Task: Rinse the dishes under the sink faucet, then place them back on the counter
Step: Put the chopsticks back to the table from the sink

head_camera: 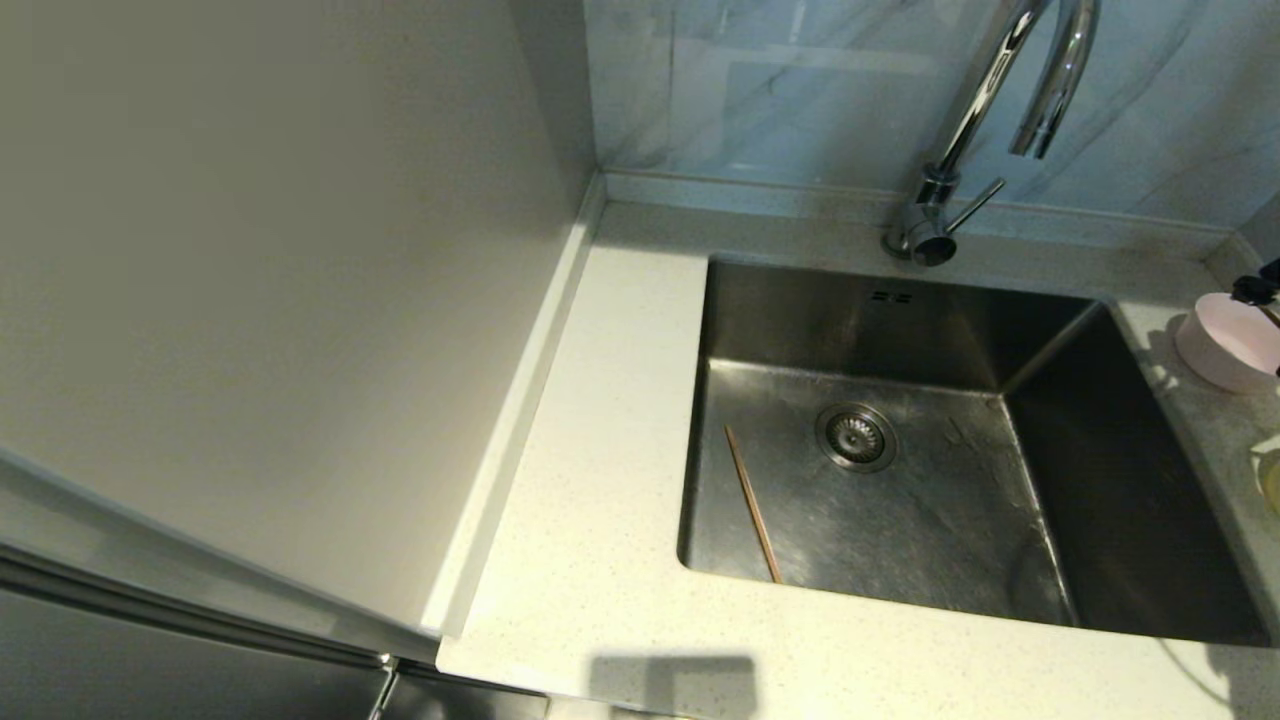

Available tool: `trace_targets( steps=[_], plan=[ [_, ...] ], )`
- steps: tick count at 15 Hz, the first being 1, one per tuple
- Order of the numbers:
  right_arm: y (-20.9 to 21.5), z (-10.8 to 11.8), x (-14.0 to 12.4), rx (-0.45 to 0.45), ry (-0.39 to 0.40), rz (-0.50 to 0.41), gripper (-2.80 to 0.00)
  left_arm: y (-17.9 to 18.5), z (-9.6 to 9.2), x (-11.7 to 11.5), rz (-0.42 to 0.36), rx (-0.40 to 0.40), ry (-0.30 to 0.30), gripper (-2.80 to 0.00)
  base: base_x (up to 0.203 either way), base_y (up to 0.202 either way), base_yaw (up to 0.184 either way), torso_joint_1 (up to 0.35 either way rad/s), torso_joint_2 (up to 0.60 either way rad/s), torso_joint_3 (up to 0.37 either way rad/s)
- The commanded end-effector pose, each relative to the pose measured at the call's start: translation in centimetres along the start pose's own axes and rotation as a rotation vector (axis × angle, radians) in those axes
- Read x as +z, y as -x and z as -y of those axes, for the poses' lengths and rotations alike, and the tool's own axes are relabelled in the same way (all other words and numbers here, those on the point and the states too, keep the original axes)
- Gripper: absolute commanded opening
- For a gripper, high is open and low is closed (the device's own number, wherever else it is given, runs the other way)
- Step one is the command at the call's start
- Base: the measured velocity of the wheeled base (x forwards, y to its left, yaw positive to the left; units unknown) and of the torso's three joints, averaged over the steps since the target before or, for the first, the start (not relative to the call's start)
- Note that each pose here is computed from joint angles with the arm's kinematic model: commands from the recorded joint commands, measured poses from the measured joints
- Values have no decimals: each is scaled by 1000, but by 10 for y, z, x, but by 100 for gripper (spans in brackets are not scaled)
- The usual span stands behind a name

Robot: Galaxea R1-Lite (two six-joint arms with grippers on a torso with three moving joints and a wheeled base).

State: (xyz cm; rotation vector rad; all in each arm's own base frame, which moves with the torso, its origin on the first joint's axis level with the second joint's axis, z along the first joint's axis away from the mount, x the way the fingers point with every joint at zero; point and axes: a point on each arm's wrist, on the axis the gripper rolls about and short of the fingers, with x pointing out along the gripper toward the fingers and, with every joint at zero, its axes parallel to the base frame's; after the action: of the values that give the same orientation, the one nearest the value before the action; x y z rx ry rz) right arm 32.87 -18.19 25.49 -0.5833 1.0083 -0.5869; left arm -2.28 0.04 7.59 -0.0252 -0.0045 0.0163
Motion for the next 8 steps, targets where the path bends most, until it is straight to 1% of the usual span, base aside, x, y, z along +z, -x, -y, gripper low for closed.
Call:
trace_targets(
  steps=[1,8],
  plan=[
    [-1,-1,0,1,6,-5,-280,0,0,0,3,0,1,-280,0,0,0,0,0,0],
    [0,0,0,-1,5,-3,-280,0,0,0,3,0,1,-280,0,0,0,0,0,0]
  ],
)
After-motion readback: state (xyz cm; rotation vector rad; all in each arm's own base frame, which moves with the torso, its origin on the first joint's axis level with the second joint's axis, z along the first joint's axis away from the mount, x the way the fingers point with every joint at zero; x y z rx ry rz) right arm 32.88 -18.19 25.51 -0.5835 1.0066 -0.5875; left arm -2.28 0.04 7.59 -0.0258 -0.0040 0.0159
